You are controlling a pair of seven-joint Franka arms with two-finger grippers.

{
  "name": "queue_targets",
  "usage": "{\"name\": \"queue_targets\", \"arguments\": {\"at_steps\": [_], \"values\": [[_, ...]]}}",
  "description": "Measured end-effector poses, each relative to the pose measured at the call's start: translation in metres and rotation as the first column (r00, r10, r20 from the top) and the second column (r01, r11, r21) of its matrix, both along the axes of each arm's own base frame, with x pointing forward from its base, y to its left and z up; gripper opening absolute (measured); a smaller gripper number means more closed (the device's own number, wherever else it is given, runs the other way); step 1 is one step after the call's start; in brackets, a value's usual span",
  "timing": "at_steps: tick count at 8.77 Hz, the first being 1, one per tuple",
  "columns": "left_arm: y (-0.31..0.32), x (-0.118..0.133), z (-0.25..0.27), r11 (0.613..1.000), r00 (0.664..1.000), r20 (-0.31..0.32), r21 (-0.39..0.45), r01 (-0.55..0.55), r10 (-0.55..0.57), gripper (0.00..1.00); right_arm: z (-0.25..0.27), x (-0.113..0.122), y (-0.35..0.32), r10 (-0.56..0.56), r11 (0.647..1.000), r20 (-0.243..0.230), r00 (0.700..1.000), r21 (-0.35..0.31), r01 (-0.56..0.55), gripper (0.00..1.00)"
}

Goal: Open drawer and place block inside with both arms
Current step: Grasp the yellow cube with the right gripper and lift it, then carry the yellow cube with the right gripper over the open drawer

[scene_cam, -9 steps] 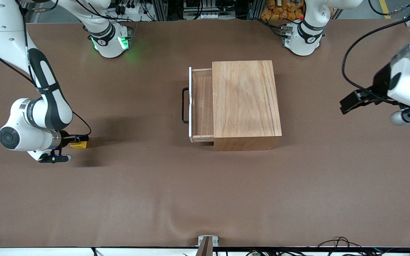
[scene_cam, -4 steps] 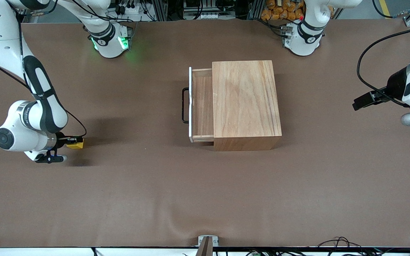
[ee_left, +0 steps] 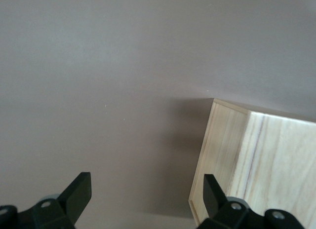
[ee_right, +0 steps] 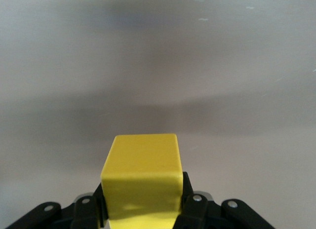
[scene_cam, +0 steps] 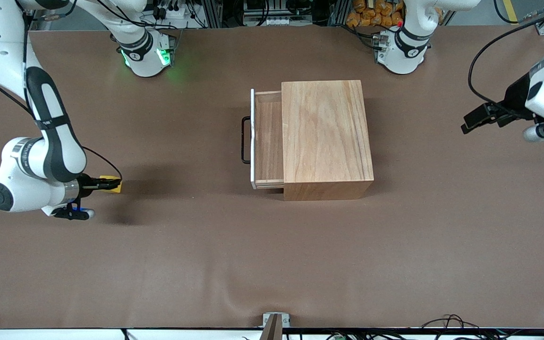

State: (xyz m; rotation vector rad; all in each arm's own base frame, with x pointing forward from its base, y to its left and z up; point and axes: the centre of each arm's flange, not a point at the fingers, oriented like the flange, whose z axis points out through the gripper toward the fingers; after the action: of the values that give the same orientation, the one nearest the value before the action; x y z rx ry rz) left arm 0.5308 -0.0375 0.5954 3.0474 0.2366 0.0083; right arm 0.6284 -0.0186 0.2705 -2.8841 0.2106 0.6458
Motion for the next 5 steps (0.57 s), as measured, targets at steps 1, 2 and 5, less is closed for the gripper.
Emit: {"name": "queue_targets", "arguments": {"at_steps": [1,2,5], "values": [[0.0,0.0,0.004,0.999,0.999,0.015,0.0,0.049,-0.049,1.0,0.035,0.009,0.04,-0.062,0.998,-0.027,0.998,0.012,0.063,0.56],[0.0,0.002,0.005,0.997,0.997,0.021,0.003,0.072,-0.072,1.0,0.066,0.014,0.086,-0.129,0.991,-0.048,0.99,0.011,0.13,0.56],[0.003,0.01,0.017,0.997,0.996,0.05,0.008,0.076,-0.076,1.0,0.117,-0.014,0.246,-0.288,0.957,-0.13,0.949,-0.018,0.289,0.56]]}}
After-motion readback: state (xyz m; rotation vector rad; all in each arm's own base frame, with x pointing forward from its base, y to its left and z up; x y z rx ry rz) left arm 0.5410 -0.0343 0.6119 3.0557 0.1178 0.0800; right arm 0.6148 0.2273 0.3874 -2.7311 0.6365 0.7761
